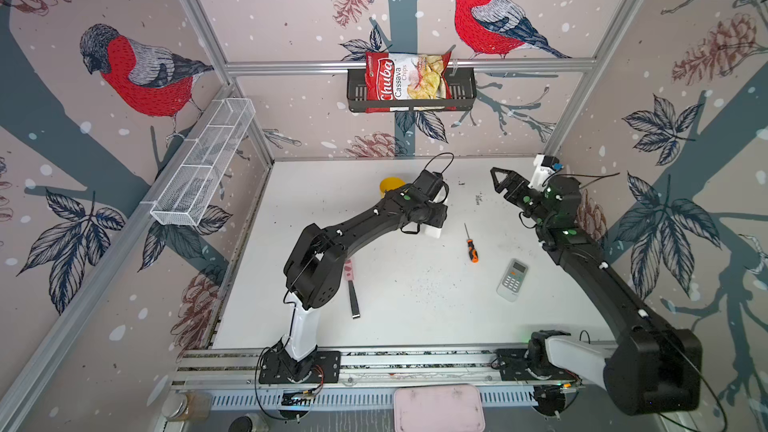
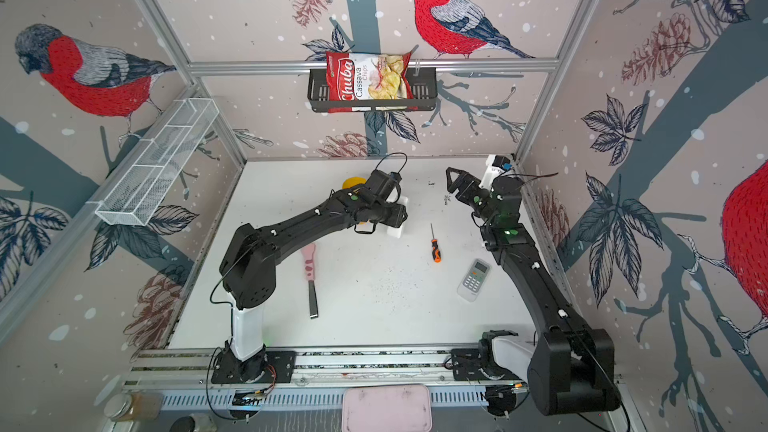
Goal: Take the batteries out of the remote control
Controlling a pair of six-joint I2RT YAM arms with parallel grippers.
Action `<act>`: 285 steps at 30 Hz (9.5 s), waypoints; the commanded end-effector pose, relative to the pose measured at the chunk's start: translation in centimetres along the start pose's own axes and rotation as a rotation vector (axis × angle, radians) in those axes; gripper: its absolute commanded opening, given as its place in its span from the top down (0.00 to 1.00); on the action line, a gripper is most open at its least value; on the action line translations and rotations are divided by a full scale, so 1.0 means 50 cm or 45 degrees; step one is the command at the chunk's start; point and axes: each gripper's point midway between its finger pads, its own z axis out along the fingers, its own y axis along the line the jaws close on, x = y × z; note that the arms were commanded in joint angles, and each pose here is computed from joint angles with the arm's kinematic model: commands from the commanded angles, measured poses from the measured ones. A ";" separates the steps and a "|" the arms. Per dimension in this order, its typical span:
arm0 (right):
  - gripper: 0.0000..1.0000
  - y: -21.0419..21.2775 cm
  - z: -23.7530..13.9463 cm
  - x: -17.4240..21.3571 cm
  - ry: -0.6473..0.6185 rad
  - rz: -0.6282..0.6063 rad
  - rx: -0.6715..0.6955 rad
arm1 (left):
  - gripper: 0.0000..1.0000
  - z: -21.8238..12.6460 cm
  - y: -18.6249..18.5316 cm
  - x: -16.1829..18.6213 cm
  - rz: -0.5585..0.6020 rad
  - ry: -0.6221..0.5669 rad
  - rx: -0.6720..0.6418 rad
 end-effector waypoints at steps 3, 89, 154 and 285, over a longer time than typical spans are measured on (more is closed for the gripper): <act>0.11 -0.030 -0.004 0.008 0.001 -0.008 0.091 | 0.66 0.039 0.035 0.026 -0.016 0.131 -0.145; 0.07 -0.014 -0.025 0.029 -0.018 -0.152 -0.105 | 0.12 -0.001 -0.022 0.130 0.950 0.312 0.203; 0.05 -0.027 -0.027 0.046 -0.002 -0.130 -0.171 | 0.36 0.107 0.170 0.236 0.810 0.475 0.182; 0.36 0.099 -0.008 0.467 0.880 -0.401 -0.272 | 0.63 -0.126 0.052 0.186 1.004 -0.064 0.076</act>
